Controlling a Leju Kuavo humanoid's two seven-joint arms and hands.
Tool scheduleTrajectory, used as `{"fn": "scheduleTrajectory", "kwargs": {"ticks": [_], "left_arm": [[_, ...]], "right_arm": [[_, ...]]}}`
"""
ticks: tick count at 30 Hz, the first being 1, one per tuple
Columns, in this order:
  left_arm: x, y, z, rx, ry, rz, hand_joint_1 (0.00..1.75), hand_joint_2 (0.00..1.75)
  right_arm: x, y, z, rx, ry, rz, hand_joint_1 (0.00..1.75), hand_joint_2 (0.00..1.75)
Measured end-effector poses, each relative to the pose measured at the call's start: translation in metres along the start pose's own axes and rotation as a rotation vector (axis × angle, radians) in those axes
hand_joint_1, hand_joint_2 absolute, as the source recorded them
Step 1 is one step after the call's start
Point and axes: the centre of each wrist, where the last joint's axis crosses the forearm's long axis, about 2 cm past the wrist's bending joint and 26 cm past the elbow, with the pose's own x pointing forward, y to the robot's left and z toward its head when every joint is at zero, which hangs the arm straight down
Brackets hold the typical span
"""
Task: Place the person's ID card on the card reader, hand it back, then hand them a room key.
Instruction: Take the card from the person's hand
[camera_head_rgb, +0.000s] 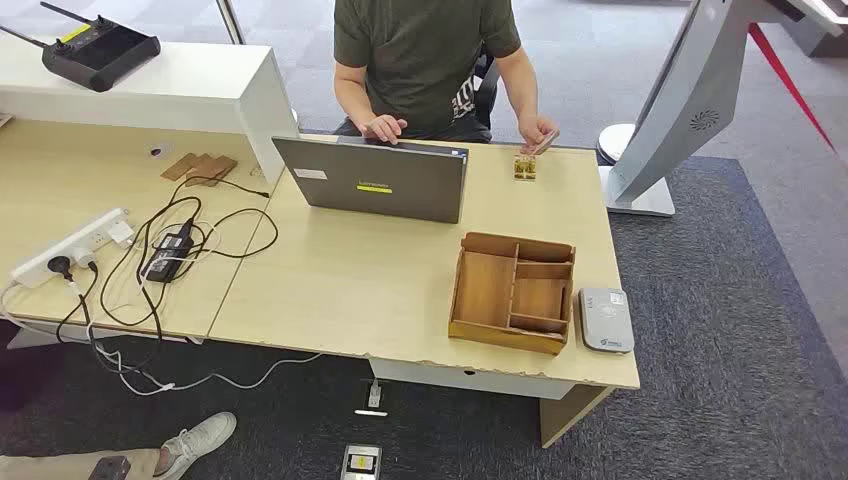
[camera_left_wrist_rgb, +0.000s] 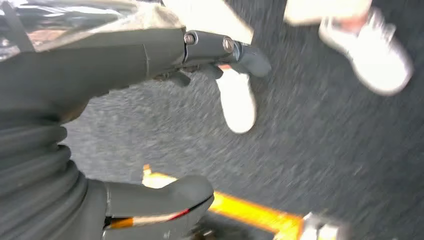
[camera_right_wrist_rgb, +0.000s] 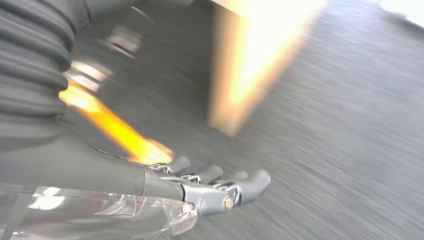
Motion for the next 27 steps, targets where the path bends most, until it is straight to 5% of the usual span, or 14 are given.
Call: {"fn": "scheduleTrajectory", "kwargs": {"ticks": [4, 11, 19, 27], "left_arm": [[-0.005, 0.002, 0.002, 0.069, -0.004, 0.018, 0.0, 1.75], [-0.01, 0.002, 0.004, 0.302, 0.037, 0.069, 0.0, 1.75], [-0.012, -0.006, 0.005, 0.358, 0.056, 0.123, 0.0, 1.75], [0.002, -0.014, -0.001, 0.14, 0.058, 0.083, 0.0, 1.75]], "right_arm": [[0.067, 0.008, -0.027, 0.036, -0.116, 0.065, 0.0, 1.75], [0.208, 0.07, -0.033, 0.013, -0.5, 0.232, 0.0, 1.75], [0.347, 0.153, 0.054, -0.096, -1.088, 0.51, 0.0, 1.75], [0.395, 0.233, 0.136, 0.025, -1.441, 0.738, 0.0, 1.75]]}}
